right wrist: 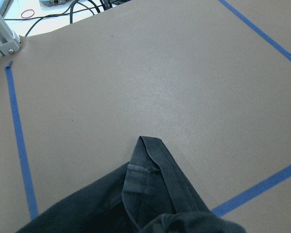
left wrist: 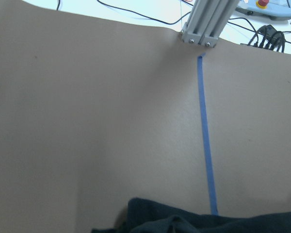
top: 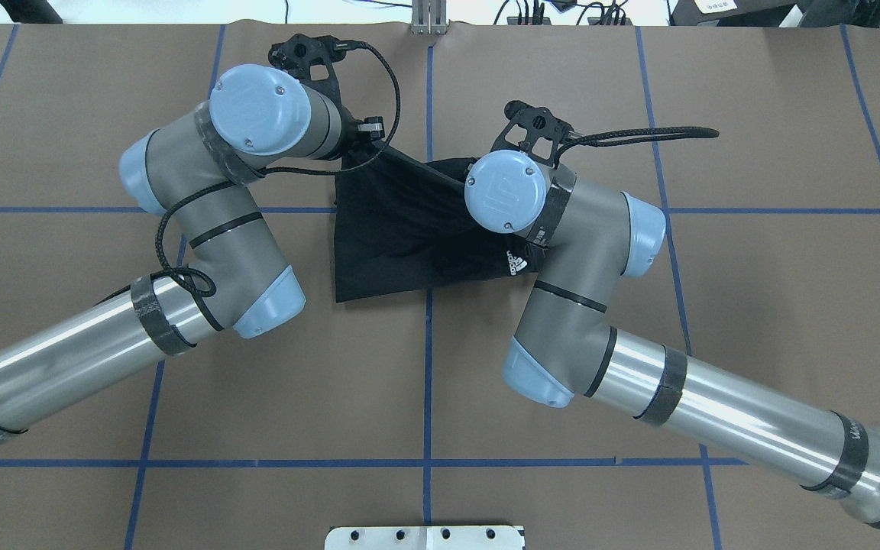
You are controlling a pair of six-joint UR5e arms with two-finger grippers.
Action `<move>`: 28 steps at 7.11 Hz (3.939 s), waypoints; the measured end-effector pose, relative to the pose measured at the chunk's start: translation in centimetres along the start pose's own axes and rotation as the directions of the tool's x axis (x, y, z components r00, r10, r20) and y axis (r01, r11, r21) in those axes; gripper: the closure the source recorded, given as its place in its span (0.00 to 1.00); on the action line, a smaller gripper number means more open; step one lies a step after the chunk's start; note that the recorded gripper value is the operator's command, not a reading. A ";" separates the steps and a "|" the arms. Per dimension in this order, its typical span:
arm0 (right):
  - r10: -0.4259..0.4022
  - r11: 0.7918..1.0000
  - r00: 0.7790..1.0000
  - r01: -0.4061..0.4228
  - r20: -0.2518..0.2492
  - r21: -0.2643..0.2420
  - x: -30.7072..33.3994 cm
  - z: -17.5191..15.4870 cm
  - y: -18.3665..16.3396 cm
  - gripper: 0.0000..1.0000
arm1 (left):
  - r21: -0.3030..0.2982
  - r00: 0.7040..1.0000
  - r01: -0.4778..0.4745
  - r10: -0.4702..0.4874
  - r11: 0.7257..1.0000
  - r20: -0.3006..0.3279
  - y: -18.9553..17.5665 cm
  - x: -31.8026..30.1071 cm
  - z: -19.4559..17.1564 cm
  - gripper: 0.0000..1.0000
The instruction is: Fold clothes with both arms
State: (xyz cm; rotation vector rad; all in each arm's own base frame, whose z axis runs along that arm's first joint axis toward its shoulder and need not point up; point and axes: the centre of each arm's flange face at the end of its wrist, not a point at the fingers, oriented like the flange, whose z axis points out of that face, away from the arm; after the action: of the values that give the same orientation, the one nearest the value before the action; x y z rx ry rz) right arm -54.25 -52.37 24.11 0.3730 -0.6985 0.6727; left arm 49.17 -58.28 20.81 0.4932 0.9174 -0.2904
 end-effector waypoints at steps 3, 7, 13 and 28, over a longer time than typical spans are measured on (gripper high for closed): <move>-0.032 0.999 0.999 0.032 -0.002 -0.024 -0.5 0.9 -1.5 0.01 | 0.009 0.999 -0.028 0.028 1.000 0.022 -1.1 -1.7 2.7 0.00; -0.061 0.987 0.997 0.067 0.043 -0.145 -3.6 -1.2 -7.7 0.00 | -0.015 0.983 -0.181 0.180 0.983 -0.044 -2.5 -3.4 1.9 0.00; 0.000 0.980 1.000 -0.004 -0.021 -0.199 -9.0 -6.5 1.7 0.98 | -0.022 0.932 -0.353 0.350 0.935 -0.093 -4.4 -12.8 0.0 0.00; -0.130 0.991 0.990 0.129 0.051 0.027 -7.5 6.5 -10.5 0.01 | -0.028 0.935 -0.344 0.339 0.939 -0.108 -3.9 -13.8 -1.9 0.00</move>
State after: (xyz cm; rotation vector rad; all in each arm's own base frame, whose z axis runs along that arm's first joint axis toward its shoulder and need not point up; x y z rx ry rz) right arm -54.39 -66.74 22.53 0.4555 -0.7100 0.5501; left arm 38.12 -60.16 29.94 0.6185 0.9165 0.0738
